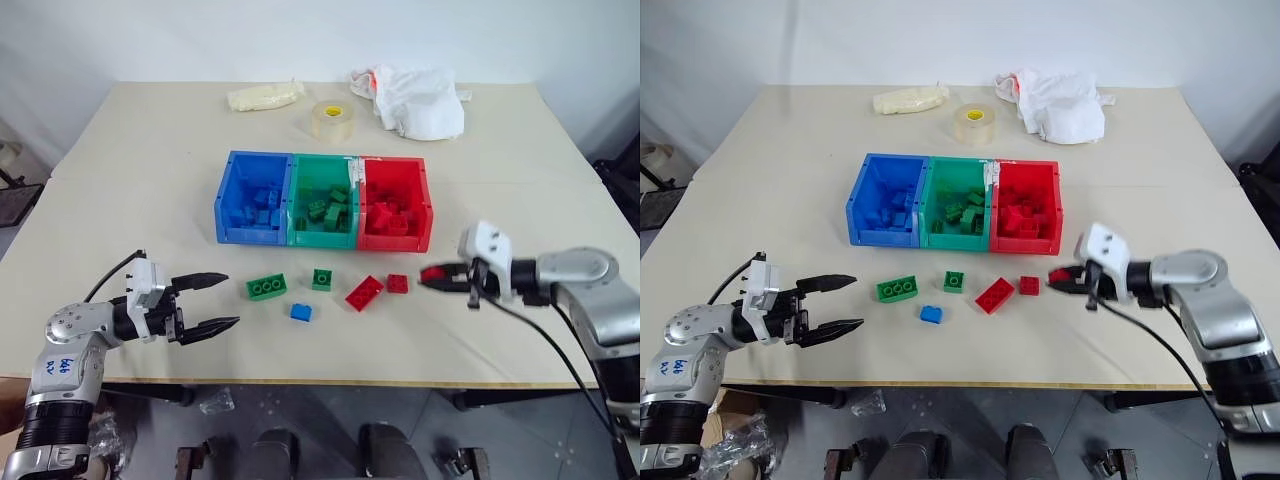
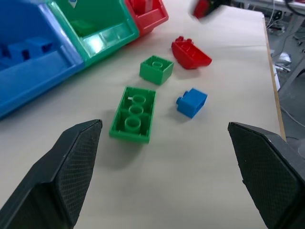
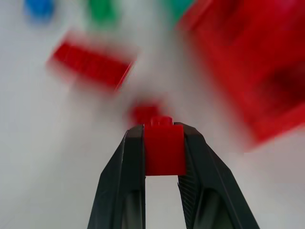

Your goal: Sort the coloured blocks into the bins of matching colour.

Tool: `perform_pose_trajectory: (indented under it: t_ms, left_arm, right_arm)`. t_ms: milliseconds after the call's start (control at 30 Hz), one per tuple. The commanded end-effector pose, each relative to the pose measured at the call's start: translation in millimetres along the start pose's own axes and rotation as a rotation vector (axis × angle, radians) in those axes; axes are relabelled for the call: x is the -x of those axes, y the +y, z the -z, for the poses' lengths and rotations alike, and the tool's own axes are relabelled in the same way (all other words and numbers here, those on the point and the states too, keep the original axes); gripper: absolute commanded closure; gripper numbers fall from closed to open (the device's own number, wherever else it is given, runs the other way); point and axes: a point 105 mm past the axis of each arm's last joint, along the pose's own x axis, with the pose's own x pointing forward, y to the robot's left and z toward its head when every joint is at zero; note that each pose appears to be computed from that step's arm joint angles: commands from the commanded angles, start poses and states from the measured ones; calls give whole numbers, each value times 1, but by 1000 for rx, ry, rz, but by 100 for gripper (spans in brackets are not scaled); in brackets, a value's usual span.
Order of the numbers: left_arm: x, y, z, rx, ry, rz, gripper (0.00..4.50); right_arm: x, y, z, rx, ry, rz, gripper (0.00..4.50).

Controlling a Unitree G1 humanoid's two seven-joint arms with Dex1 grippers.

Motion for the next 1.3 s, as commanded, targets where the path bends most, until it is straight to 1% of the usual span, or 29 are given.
perform_pose_trajectory:
  t_ms: [33,67,133,233,300,367,433,467,533,667,767,900,967,1133,1200,1300]
  left_arm:
    - [-1,3,-7,-40,-16,-4,0]
    - [-3,2,-7,-41,-17,-2,0]
    - [-5,2,-7,-44,-22,1,0]
    - [-7,2,-8,-49,-31,-2,0]
    - [-8,2,-8,-53,-34,-5,0]
    - [-9,1,-9,-57,-38,-7,0]
    - [-10,1,-9,-60,-43,-5,0]
    - [-10,0,-9,-60,-45,-4,0]
    - [-10,0,-9,-60,-47,-1,0]
    - [-10,1,-8,-57,-47,5,0]
    - [-9,2,-7,-54,-43,9,0]
    - [-6,3,-6,-50,-47,9,0]
    - [-3,3,-3,-44,-38,7,0]
    - [5,5,1,-38,-33,-7,0]
    - [8,7,2,-38,-33,-16,0]
    - [10,8,2,-41,-32,-22,0]
  right_arm:
    - [-6,-34,-29,43,-97,129,400]
    - [-12,-46,-32,53,-101,174,400]
    - [-22,-65,-36,80,-97,252,326]
    - [-34,-83,-39,95,-103,320,233]
    - [-40,-88,-41,104,-113,336,160]
    - [-43,-88,-45,128,-127,330,100]
    - [-43,-86,-49,148,-150,318,28]
    - [-41,-84,-50,153,-161,308,4]
    - [-37,-77,-51,172,-178,275,1]
    - [-22,-51,-43,164,-185,161,1]
    - [-1,-32,-26,151,-147,123,1]
    - [31,-10,-4,80,-66,92,1]
    - [51,0,12,18,3,90,1]
    - [101,23,60,-132,247,116,1]
    - [115,25,70,-156,287,150,1]
    - [123,29,74,-158,318,158,1]
